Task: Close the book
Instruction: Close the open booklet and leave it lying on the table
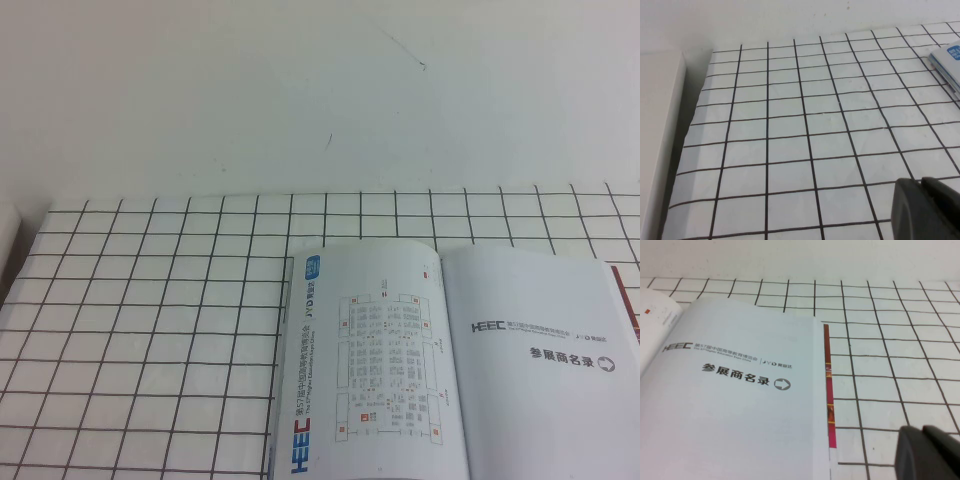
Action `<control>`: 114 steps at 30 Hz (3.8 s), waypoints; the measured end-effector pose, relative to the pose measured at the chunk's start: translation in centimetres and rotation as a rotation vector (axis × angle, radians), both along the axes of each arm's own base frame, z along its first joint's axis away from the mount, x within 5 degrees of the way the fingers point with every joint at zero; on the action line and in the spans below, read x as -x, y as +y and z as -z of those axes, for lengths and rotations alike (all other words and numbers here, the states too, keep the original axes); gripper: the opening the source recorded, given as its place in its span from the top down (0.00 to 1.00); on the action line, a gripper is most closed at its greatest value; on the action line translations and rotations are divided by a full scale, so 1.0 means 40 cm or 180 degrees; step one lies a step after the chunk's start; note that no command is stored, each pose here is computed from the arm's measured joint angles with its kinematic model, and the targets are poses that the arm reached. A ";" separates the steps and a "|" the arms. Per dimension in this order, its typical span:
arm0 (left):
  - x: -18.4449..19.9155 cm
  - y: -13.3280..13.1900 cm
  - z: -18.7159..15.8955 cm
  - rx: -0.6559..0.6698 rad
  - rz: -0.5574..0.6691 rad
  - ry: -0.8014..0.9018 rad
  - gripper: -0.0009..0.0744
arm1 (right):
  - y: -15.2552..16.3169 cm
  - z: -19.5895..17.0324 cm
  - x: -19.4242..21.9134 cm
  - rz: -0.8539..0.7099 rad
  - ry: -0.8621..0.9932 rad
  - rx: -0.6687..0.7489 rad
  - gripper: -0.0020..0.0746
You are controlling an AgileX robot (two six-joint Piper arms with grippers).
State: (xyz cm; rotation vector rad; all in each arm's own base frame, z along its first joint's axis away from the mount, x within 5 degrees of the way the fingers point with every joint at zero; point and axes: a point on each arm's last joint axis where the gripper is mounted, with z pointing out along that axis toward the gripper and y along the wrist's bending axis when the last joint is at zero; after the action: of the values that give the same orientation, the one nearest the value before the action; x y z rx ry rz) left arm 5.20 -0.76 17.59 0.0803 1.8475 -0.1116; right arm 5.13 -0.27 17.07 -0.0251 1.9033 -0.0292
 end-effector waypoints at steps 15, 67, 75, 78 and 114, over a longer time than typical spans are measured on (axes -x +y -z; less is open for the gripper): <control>0.000 0.000 0.000 0.0000 0.0000 0.0000 0.99 | 0.000 0.000 0.000 0.0000 0.0000 0.0000 0.98; -0.009 0.008 -0.086 0.0305 -0.0145 -0.1242 0.99 | 0.010 -0.054 -0.013 -0.0138 -0.0862 -0.0039 0.98; -0.002 0.016 -0.122 0.0372 -0.0232 -0.1754 0.99 | 0.018 -0.106 -0.010 -0.0251 -0.1590 -0.0072 0.98; 0.000 0.018 -0.128 0.0470 -0.0257 -0.1835 0.99 | 0.020 -0.117 -0.008 -0.0270 -0.1750 -0.0145 0.98; 0.099 0.015 -0.524 0.0875 -0.0114 -0.1453 0.99 | 0.005 -0.554 0.005 -0.0038 -0.1208 -0.0335 0.98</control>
State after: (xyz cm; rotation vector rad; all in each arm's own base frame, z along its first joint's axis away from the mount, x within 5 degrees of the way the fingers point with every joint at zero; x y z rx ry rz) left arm 1.23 -0.15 38.53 -0.1119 1.3635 -0.2962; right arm 4.93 -0.07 39.25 0.0383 1.5229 0.0699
